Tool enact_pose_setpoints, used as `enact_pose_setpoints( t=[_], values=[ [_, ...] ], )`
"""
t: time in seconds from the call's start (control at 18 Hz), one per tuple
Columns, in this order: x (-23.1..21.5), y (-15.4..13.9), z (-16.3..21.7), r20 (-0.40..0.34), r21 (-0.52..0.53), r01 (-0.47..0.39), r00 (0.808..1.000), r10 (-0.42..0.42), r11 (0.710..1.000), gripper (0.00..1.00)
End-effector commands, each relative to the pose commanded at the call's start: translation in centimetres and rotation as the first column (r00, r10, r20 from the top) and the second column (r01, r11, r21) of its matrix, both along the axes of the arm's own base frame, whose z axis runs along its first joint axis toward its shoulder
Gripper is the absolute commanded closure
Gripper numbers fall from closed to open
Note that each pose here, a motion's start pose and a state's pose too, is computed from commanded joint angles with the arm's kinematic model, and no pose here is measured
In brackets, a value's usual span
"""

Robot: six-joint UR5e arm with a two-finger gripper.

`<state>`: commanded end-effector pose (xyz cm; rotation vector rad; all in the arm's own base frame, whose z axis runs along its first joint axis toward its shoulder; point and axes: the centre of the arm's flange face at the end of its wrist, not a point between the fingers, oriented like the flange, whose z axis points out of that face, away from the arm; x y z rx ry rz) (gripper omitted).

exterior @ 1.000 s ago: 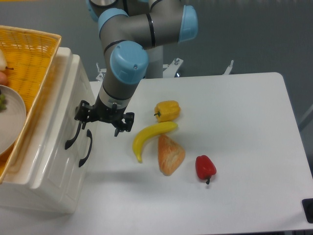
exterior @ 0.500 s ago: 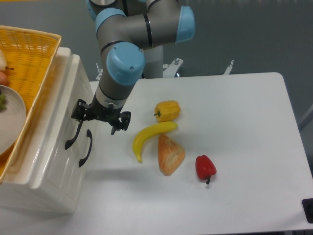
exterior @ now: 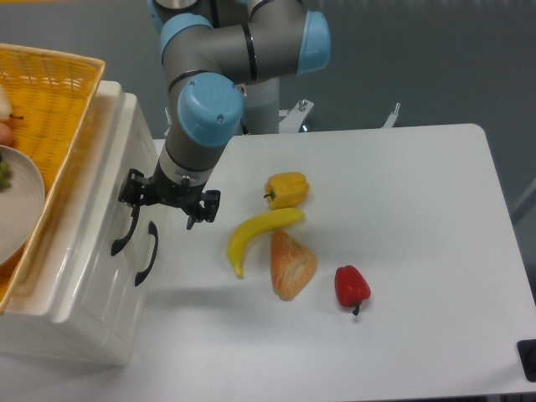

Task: Slide the top white drawer open
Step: 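Lower the open gripper around the upper drawer's black handle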

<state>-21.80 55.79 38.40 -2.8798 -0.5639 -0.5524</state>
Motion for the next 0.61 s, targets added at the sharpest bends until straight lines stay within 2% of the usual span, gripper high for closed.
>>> enact_pose_setpoints(
  t=[0.61],
  values=[
    [0.40, 0.32, -0.45, 0.004, -0.007, 0.008, 1.000, -0.008, 1.000, 0.00]
  ],
)
